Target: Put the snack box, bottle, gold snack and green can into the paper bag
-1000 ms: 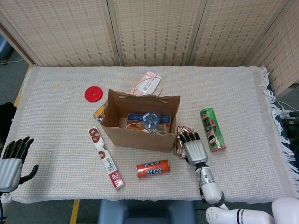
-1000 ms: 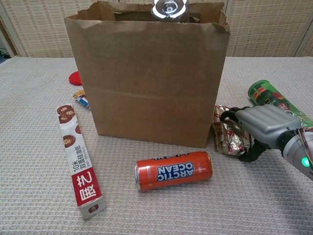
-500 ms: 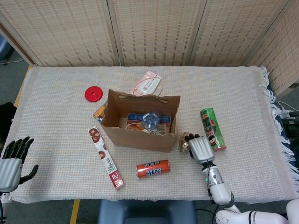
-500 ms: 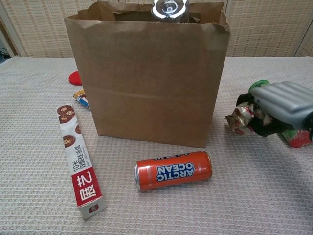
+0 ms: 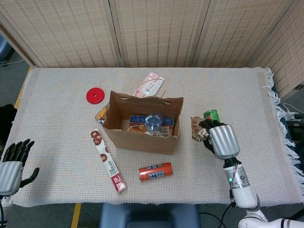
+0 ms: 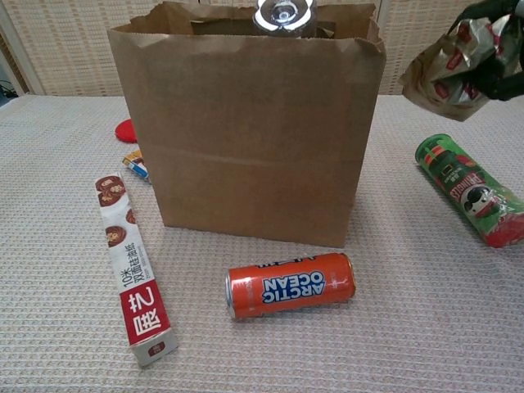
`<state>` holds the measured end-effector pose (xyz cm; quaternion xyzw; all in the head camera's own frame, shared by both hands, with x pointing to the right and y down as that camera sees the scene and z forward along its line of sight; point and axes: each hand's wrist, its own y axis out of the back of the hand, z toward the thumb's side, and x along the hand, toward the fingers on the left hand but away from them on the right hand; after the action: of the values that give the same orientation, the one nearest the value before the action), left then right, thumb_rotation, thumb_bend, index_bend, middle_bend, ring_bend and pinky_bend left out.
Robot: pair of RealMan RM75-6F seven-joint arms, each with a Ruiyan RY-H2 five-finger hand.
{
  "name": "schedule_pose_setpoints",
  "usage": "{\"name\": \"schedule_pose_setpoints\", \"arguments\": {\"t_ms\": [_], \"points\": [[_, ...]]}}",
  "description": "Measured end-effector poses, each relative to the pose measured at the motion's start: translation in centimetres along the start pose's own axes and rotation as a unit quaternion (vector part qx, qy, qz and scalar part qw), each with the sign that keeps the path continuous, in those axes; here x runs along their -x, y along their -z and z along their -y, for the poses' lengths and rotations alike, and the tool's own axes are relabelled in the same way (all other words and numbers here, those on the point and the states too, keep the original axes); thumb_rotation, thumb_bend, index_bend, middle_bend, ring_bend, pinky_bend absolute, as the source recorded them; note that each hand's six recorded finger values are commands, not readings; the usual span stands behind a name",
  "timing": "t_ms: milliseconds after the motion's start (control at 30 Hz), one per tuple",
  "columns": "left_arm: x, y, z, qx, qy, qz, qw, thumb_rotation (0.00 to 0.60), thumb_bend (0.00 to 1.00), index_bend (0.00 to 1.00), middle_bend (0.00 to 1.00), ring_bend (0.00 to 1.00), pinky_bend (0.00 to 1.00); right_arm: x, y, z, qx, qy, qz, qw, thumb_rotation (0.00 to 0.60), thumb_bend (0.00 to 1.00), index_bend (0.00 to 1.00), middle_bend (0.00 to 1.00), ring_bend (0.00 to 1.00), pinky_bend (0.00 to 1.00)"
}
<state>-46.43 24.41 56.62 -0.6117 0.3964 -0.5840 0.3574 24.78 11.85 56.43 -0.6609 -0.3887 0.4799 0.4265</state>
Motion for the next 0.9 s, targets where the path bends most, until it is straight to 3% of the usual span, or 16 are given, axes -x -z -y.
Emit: {"name": "schedule_pose_setpoints", "arguments": {"t_ms": [267,367,533,800,867,900], "points": [[0.0,0.0,0.0,0.002,0.000,0.000,1.0000,0.600,0.35,0.00,0.00,0.00,0.00,3.6,-5.7,-9.4,0.041,0.120,-0.050,0.9906,0.600,0.55,0.67,0.55,0.57,0.66],[0.0,0.0,0.0,0.002,0.001,0.001,1.0000,0.600,0.35,0.00,0.00,0.00,0.00,4.5,-7.8,-10.5,0.036,0.137,-0.064,0.9878,0.600,0.55,0.67,0.55,0.57,0.66],[0.0,0.1,0.0,0.004,0.001,0.001,1.0000,0.600,0.35,0.00,0.00,0.00,0.00,5.9,-10.4,-9.6,0.024,0.126,-0.069,0.9893,0.600,0.55,0.66,0.55,0.57,0.66],[0.0,0.1,0.0,0.006,0.002,0.002,1.0000,0.600,0.35,0.00,0.00,0.00,0.00,7.1,-11.9,-3.8,-0.007,0.064,-0.056,0.9964,0.600,0.55,0.62,0.55,0.56,0.66],[-0.1,0.1,0.0,0.006,0.002,0.002,1.0000,0.600,0.35,0.00,0.00,0.00,0.00,7.1,-12.1,-2.5,-0.016,0.044,-0.055,0.9974,0.600,0.50,0.56,0.55,0.53,0.62],[-0.1,0.1,0.0,0.006,0.003,0.003,1.0000,0.600,0.35,0.00,0.00,0.00,0.00,7.1,-12.1,-2.1,-0.019,0.038,-0.055,0.9976,0.600,0.42,0.48,0.52,0.48,0.58]]}}
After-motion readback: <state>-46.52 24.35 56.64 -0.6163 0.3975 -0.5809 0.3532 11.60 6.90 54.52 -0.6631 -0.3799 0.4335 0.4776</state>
